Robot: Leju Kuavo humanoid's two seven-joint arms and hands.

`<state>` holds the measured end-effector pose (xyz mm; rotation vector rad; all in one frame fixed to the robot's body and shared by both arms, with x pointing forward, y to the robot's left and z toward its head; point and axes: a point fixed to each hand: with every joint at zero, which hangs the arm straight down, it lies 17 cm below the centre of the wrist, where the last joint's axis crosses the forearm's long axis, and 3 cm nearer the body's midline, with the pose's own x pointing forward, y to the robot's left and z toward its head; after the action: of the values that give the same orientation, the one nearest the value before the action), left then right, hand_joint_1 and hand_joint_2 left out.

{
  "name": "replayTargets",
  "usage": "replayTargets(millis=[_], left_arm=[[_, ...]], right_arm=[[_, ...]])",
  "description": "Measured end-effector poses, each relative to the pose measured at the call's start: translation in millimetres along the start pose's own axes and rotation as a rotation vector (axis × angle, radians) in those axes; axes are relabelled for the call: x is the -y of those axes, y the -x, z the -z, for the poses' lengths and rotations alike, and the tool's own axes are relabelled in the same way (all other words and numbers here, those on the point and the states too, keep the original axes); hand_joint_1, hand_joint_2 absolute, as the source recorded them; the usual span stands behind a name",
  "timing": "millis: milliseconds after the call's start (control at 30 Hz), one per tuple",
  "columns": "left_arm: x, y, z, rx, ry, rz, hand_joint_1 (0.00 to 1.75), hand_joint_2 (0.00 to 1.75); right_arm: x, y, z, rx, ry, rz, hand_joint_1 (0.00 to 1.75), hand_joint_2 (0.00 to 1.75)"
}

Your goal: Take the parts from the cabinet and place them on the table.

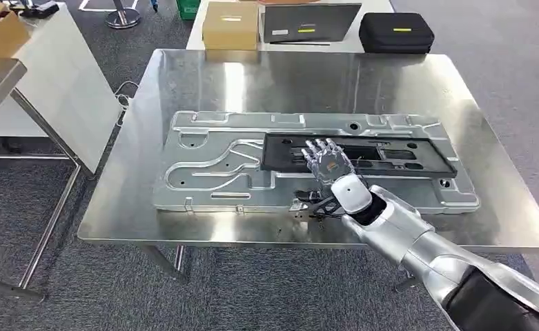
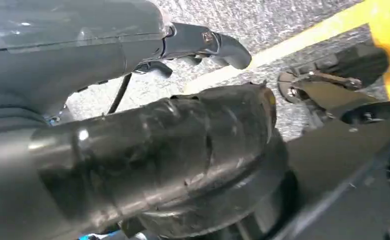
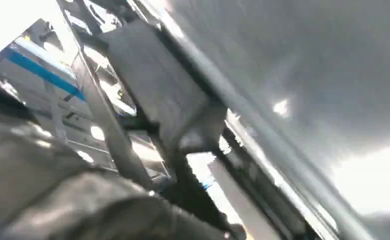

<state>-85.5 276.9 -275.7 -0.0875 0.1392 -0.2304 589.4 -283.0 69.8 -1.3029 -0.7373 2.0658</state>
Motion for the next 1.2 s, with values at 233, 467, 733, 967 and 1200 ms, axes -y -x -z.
replayTargets(millis=[233,467,733,967,1200], left_arm=[[3.2,-2.6,0.6,0.002,-0.004,-0.031,0.00,0.00],[10.3,-1.4,1.2,0.000,0.003,-0.046,0.00,0.00],[12.0,1.1,1.5,-0.005,0.002,-0.036,0.00,0.00],[11.7,1.5,1.6,-0.005,0.000,-0.036,0.00,0.00],[14.8,0.7,2.2,-0.012,-0.007,-0.066,0.00,0.00]], right_arm=[[54.4,1.4,-3.8,-0.016,0.145,-0.020,0.00,0.00],[95.3,9.1,-12.9,-0.039,0.260,-0.015,0.00,0.00],[115.9,9.9,-21.5,-0.049,0.325,0.000,0.00,0.00],[121.8,12.9,-24.4,-0.054,0.343,0.003,0.00,0.00],[133.0,19.2,-38.9,-0.153,0.460,0.052,0.00,0.00]])
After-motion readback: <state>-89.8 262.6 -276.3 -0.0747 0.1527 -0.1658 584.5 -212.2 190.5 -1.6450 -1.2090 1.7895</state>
